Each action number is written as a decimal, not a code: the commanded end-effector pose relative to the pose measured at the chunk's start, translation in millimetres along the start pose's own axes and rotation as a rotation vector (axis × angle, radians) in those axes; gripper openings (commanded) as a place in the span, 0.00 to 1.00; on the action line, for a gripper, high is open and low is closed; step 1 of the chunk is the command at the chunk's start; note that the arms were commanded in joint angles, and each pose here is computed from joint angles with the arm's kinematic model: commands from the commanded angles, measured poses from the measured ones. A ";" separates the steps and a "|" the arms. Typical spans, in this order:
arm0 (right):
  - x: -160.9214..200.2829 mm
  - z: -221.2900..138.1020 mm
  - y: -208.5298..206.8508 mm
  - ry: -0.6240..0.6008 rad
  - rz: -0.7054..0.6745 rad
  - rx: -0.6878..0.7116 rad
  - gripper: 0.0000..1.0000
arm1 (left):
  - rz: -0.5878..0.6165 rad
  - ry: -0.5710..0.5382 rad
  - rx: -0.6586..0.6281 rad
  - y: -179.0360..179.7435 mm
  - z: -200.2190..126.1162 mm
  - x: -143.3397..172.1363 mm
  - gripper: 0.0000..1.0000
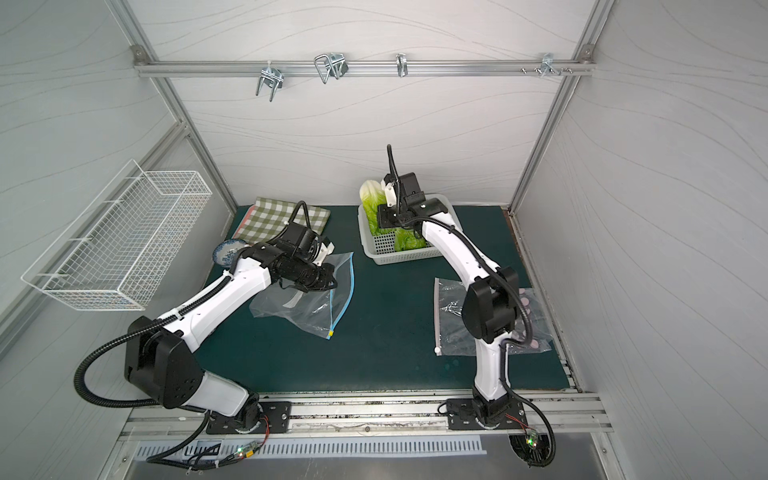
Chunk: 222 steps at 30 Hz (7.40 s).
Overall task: Put the chinese cabbages into a zipper bag and zip it
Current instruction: Pick up the Chinese cabbage from the basket, then place the Chinese cabbage in the zipper food storage bag, then adjust the zipper food storage bag at the center of the board, then pick up the Chinese cabbage from the basket.
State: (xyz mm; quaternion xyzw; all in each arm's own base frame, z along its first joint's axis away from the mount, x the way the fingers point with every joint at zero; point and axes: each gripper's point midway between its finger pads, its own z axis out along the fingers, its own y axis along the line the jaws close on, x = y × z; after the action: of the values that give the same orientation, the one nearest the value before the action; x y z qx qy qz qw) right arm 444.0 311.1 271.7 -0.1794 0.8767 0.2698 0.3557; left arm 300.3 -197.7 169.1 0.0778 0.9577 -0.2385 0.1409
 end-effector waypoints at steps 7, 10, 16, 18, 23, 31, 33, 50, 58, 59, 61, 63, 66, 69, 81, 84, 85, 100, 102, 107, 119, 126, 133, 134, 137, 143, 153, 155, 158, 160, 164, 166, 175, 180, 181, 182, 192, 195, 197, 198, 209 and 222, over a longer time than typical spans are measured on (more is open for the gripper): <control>124.9 -78.1 61.4 0.288 0.103 -0.282 0.07 | 0.036 -0.061 -0.038 7.4 -14.5 -14.6 0.00; 160.2 -102.4 80.7 0.377 0.108 -0.361 0.07 | 0.032 -0.071 -0.033 6.0 -14.8 -17.6 0.00; 200.7 -120.2 115.8 0.467 0.052 -0.455 0.06 | 0.022 -0.080 -0.006 -0.5 -15.8 -21.8 0.00; 202.3 -115.1 120.9 0.472 0.072 -0.477 0.06 | 0.020 -0.084 0.010 -4.8 -17.5 -21.8 0.00; 205.3 -96.8 131.5 0.480 0.069 -0.515 0.06 | 0.024 -0.089 0.021 -9.7 -23.7 -19.6 0.00; 234.2 -67.3 118.7 0.559 0.092 -0.486 0.00 | 0.065 -0.095 0.057 -29.1 -33.7 -15.3 0.00; 236.0 -66.1 116.5 0.565 0.082 -0.472 0.00 | 0.091 -0.078 0.076 -39.8 -29.9 -11.4 0.00; 205.0 -65.7 116.4 0.420 0.236 -0.656 0.00 | 0.158 -0.035 0.140 -61.7 -31.8 5.1 0.00; 188.1 -73.0 121.5 0.465 0.412 -0.729 0.00 | 0.157 0.006 0.151 -62.6 -23.4 18.4 0.00; 186.4 -70.7 118.9 0.465 0.443 -0.720 0.00 | 0.160 0.007 0.162 -66.7 -23.0 20.0 0.00; 179.2 -66.9 113.6 0.445 0.511 -0.718 0.00 | 0.163 0.010 0.182 -73.7 -23.9 23.7 0.00; 169.8 -64.3 110.7 0.413 0.575 -0.735 0.00 | 0.160 0.012 0.206 -79.5 -25.6 27.2 0.00; 159.1 -59.9 106.9 0.369 0.663 -0.726 0.00 | 0.147 0.011 0.226 -82.8 -28.2 28.9 0.00; 152.3 -56.2 104.9 0.336 0.747 -0.721 0.00 | 0.131 0.014 0.255 -88.0 -29.9 29.7 0.00; 155.5 -32.1 107.8 0.106 0.790 -0.561 0.00 | 0.073 -0.045 0.377 -120.9 -40.7 15.5 0.00; 164.5 -25.7 107.7 0.053 0.734 -0.517 0.00 | 0.057 -0.067 0.404 -128.2 -46.4 8.5 0.00; 164.0 -26.2 108.3 0.029 0.724 -0.523 0.00 | 0.051 -0.073 0.410 -129.7 -47.7 6.4 0.00; 186.0 -7.6 112.4 0.033 0.636 -0.415 0.40 | -0.020 -0.116 0.462 -131.9 -46.5 -9.1 0.00; 190.8 -9.5 113.1 0.070 0.590 -0.394 0.47 | -0.045 -0.121 0.461 -123.3 -43.7 -12.6 0.00; 205.2 -21.3 106.7 0.162 0.501 -0.342 0.54 | -0.107 -0.138 0.444 -99.8 -38.4 -23.2 0.00; 192.3 -84.9 51.0 0.224 0.432 -0.195 0.58 | -0.131 -0.089 0.403 -82.9 -16.0 -15.1 0.00; 213.5 -78.8 35.0 0.336 0.287 -0.064 0.61 | -0.126 -0.087 0.411 -85.3 -18.0 -14.6 0.00; 233.5 -42.1 24.3 0.340 0.274 0.028 0.54 | -0.121 -0.095 0.411 -87.0 -20.8 -16.6 0.00; 232.2 -35.4 26.0 0.332 0.282 0.015 0.50 | -0.118 -0.097 0.410 -87.1 -21.6 -16.7 0.00; 223.2 -20.7 37.5 0.336 0.292 -0.037 0.29 | -0.115 -0.087 0.400 -85.6 -21.4 -14.2 0.00; 163.2 -34.2 96.4 0.313 0.170 -0.222 0.03 | -0.075 -0.120 0.280 -70.3 -50.6 -12.8 0.00; 118.7 -53.0 146.4 0.332 0.077 -0.326 0.00 | -0.065 -0.263 0.245 -75.8 -125.8 -18.6 0.00; 109.7 -50.4 145.7 0.308 0.078 -0.319 0.00 | -0.054 -0.293 0.249 -80.2 -142.9 -21.4 0.00; 104.0 -43.2 154.9 0.323 0.094 -0.361 0.00 | -0.027 -0.335 0.271 -90.6 -165.7 -24.0 0.00; 103.1 -31.8 160.0 0.332 0.115 -0.385 0.00 | -0.011 -0.347 0.265 -90.2 -168.9 -24.9 0.00; 92.0 -25.3 180.2 0.347 0.160 -0.493 0.00 | -0.016 -0.351 0.181 -74.0 -176.4 -30.3 0.00; 87.7 -25.2 188.0 0.342 0.204 -0.551 0.00 | 0.001 -0.383 0.132 -70.9 -189.3 -36.1 0.00; 134.0 3.2 114.2 0.387 0.426 -0.450 0.00 | -0.058 -0.199 0.166 -55.9 -104.5 -39.1 0.00; 173.6 -0.1 71.5 0.444 0.420 -0.334 0.01 | -0.062 -0.143 0.211 -60.7 -66.8 -39.2 0.00; 178.1 -2.1 65.3 0.451 0.412 -0.312 0.05 | -0.062 -0.121 0.213 -62.0 -58.4 -37.8 0.00; 177.9 -6.9 59.4 0.449 0.397 -0.298 0.09 | -0.059 -0.102 0.218 -64.4 -52.0 -36.4 0.00; 89.8 -74.3 -67.9 0.121 0.336 0.113 0.71 | -0.037 -0.055 0.231 -70.1 -27.1 -27.3 0.00; 82.8 -64.8 -117.5 0.118 0.324 0.282 0.78 | -0.037 -0.046 0.231 -69.0 -26.0 -22.5 0.00; 73.1 -55.7 -130.8 0.118 0.306 0.318 0.79 | -0.032 -0.046 0.221 -66.2 -27.8 -17.5 0.00; 69.1 -50.9 -134.9 0.114 0.300 0.330 0.79 | -0.031 -0.047 0.217 -64.7 -27.9 -15.8 0.00; 39.6 38.0 -152.6 0.164 0.000 0.497 0.90 | -0.033 -0.041 0.208 -60.8 -23.9 -12.0 0.00; 104.0 124.1 -184.1 0.381 -0.009 0.454 0.81 | -0.026 -0.041 0.200 -57.2 -23.4 -6.4 0.00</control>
State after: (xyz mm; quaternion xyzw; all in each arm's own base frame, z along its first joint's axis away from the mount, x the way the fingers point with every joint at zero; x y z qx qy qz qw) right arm 544.1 228.6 82.7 -0.1310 0.9553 0.0264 0.2639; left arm 287.3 -236.8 203.8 0.0570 0.9337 -0.3315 0.1225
